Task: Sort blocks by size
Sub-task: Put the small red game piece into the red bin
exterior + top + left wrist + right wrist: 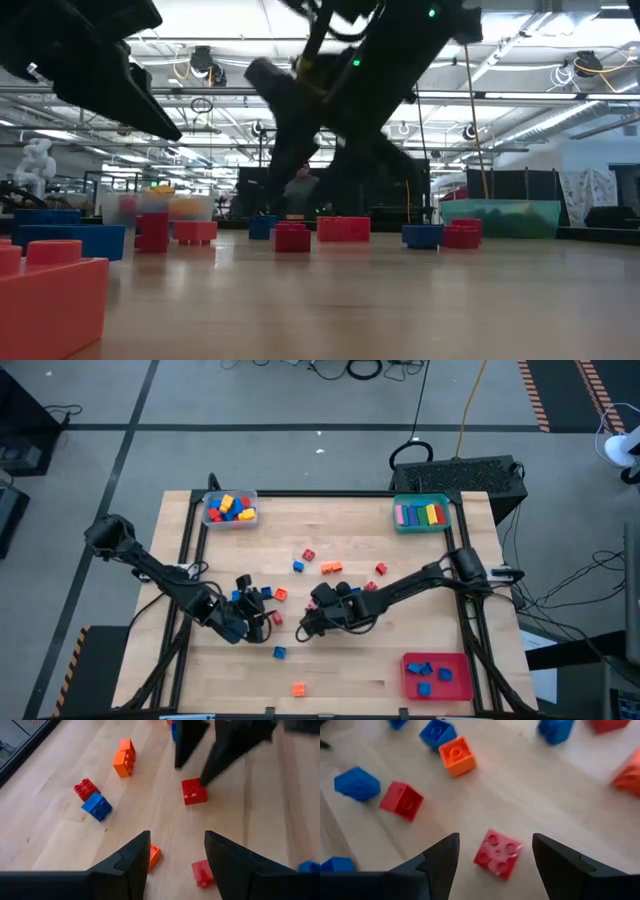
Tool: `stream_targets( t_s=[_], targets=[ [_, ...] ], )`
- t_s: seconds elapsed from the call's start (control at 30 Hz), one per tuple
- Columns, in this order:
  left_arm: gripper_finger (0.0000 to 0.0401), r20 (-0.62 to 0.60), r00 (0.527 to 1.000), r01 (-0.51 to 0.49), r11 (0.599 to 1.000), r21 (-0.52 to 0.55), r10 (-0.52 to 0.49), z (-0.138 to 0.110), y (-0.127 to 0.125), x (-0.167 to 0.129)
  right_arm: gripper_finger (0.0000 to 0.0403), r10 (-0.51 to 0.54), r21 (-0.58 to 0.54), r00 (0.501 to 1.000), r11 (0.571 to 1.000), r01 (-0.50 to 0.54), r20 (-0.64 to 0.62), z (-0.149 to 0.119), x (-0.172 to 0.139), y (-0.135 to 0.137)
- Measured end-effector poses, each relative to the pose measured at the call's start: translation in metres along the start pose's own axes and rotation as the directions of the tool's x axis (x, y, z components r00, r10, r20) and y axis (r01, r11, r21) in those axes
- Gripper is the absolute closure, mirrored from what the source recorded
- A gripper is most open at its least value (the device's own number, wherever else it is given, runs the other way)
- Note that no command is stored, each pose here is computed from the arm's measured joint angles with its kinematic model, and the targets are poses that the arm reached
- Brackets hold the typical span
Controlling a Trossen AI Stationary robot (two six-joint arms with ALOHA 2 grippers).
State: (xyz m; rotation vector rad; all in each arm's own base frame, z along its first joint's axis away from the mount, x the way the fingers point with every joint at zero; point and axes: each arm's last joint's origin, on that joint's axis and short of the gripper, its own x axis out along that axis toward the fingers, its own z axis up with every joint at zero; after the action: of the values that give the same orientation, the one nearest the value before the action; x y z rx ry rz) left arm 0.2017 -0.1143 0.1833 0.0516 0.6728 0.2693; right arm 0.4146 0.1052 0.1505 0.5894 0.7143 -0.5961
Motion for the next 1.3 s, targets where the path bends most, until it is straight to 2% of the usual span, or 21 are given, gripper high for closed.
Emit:
stream_targets(
  t_s=[0.2,0.37,0.6,0.73,0.9,0.97,1.07,1.13,1.3],
  targets=[
    [0.0212,-0.001,1.0,0.0,1.0,0.001,0.0,0.0,0.0,0.0,0.0167,-0.002,0.004,0.998,1.0,0.002,-0.055,-0.012,0.021,-0.004],
    [0.0212,0.001,1.0,-0.002,1.0,0.001,0.002,0.0,0.0,0.0,0.0167,-0.017,0.001,0.998,1.0,0.017,-0.055,-0.016,0.027,-0.006],
    [0.0212,0.012,1.0,-0.017,1.0,-0.002,0.017,0.0,0.0,0.0,0.0176,-0.048,-0.048,0.998,0.998,0.046,-0.036,-0.007,0.033,-0.013],
    [0.0212,0.012,1.0,-0.017,1.0,-0.002,0.017,0.0,0.0,0.0,0.0206,-0.07,-0.055,0.997,0.996,0.068,-0.032,0.0,0.038,-0.019],
    [0.0212,0.011,1.0,-0.017,1.0,-0.001,0.017,0.0,0.0,0.0,0.0275,-0.081,-0.083,0.996,0.993,0.078,-0.028,0.001,0.038,-0.02],
    [0.0212,0.009,1.0,-0.019,1.0,0.001,0.019,0.0,0.0,0.0,0.0286,-0.09,-0.094,0.995,0.992,0.087,-0.031,-0.001,0.038,-0.021],
    [0.0212,0.009,1.0,-0.019,1.0,0.002,0.019,0.0,0.0,0.0,0.0286,-0.071,-0.133,0.994,0.989,0.059,-0.084,-0.004,0.027,-0.017],
    [0.0212,0.008,1.0,-0.019,1.0,0.003,0.019,0.0,0.0,0.0,0.0286,-0.021,-0.15,0.99,0.989,-0.001,-0.141,-0.01,0.013,-0.009],
    [0.0212,0.005,1.0,-0.02,1.0,0.006,0.02,-0.001,0.0,0.0,0.0286,0.088,-0.199,0.978,0.972,-0.126,-0.187,-0.025,-0.042,0.016]
  ],
)
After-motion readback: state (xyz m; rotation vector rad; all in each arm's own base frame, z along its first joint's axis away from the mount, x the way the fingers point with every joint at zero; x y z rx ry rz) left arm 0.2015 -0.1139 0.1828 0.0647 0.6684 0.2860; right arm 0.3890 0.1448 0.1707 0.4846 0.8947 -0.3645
